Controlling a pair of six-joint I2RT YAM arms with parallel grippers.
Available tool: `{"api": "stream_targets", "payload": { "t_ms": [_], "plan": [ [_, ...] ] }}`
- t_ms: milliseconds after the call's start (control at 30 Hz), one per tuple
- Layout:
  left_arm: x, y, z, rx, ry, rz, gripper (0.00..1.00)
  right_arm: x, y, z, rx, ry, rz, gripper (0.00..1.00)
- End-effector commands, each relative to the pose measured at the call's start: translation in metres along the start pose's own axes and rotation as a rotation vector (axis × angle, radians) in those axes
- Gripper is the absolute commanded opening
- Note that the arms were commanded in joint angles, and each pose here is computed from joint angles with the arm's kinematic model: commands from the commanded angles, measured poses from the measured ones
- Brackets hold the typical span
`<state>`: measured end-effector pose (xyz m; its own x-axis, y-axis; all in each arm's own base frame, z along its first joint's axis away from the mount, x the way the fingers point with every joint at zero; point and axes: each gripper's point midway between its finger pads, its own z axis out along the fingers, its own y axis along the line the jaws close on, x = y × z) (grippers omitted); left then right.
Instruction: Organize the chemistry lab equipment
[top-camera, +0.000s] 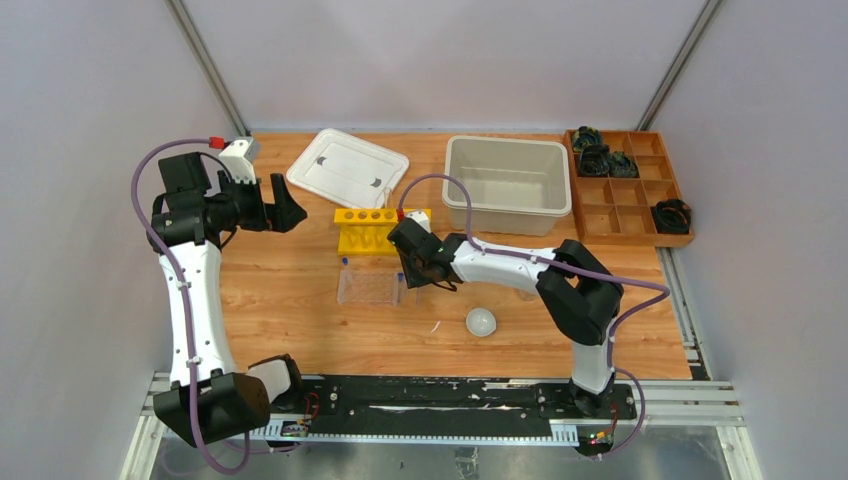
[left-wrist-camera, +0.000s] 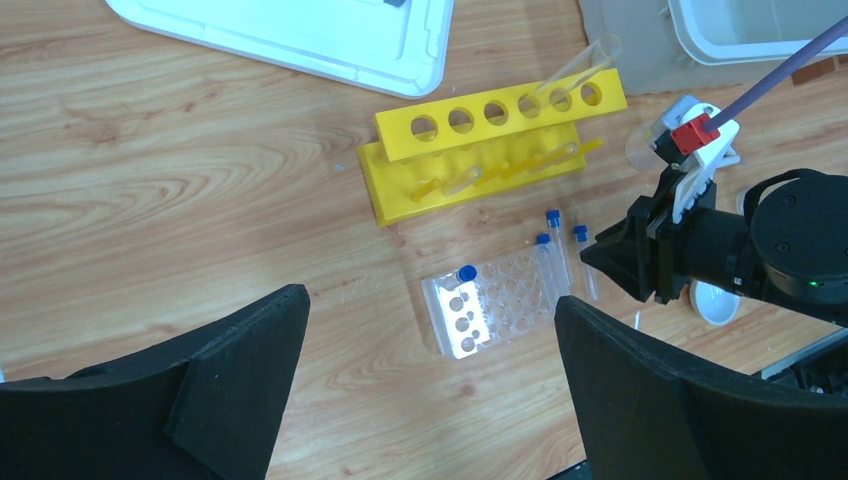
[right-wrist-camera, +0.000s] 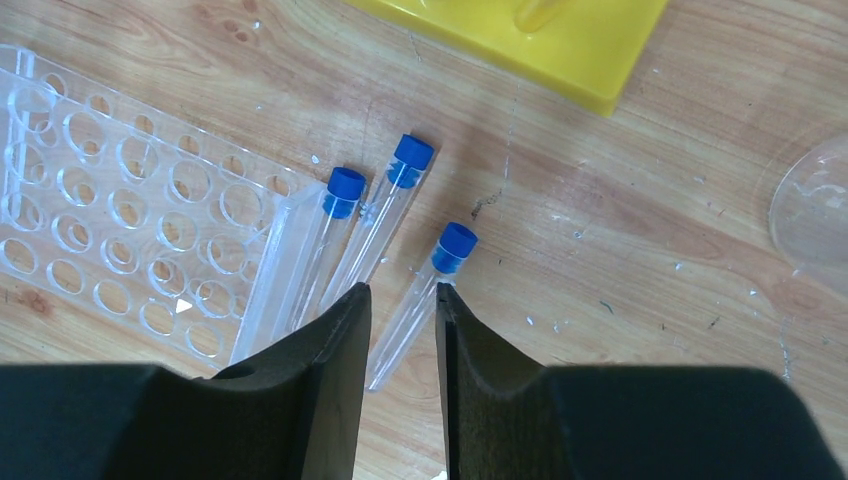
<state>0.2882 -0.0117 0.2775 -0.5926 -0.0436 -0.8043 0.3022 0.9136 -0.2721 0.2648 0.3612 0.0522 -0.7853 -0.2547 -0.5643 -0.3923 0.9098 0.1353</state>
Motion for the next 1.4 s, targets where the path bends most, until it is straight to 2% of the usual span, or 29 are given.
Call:
{"api": "stream_targets", "payload": {
  "t_ms": [0,400,867,1033,1200,1367],
  "plan": [
    [-0.005,-0.004,-0.003,0.015,-0.023,0.019,1.0,0.002,-0.015,-0.003,0.055,0.002,0.013,0.34],
    [-0.009,-0.005,-0.005,0.012,-0.034,0.023,1.0,0.009,-0.014,0.008,0.057,0.035,0.0,0.37],
    [-0.012,-0.005,-0.005,0.017,-0.037,0.02,1.0,0.021,-0.024,0.029,0.104,0.073,-0.009,0.35],
    [-0.013,-0.006,-0.005,0.023,-0.038,0.017,1.0,0.02,-0.031,0.027,0.116,0.073,-0.003,0.28],
    [-0.011,-0.008,-0.003,0.038,-0.033,0.002,1.0,0.011,-0.035,0.013,0.111,0.043,0.011,0.01],
    [-0.013,-0.014,-0.005,0.064,-0.044,0.003,1.0,-0.01,-0.03,-0.018,0.066,-0.028,0.024,0.0]
  ]
}}
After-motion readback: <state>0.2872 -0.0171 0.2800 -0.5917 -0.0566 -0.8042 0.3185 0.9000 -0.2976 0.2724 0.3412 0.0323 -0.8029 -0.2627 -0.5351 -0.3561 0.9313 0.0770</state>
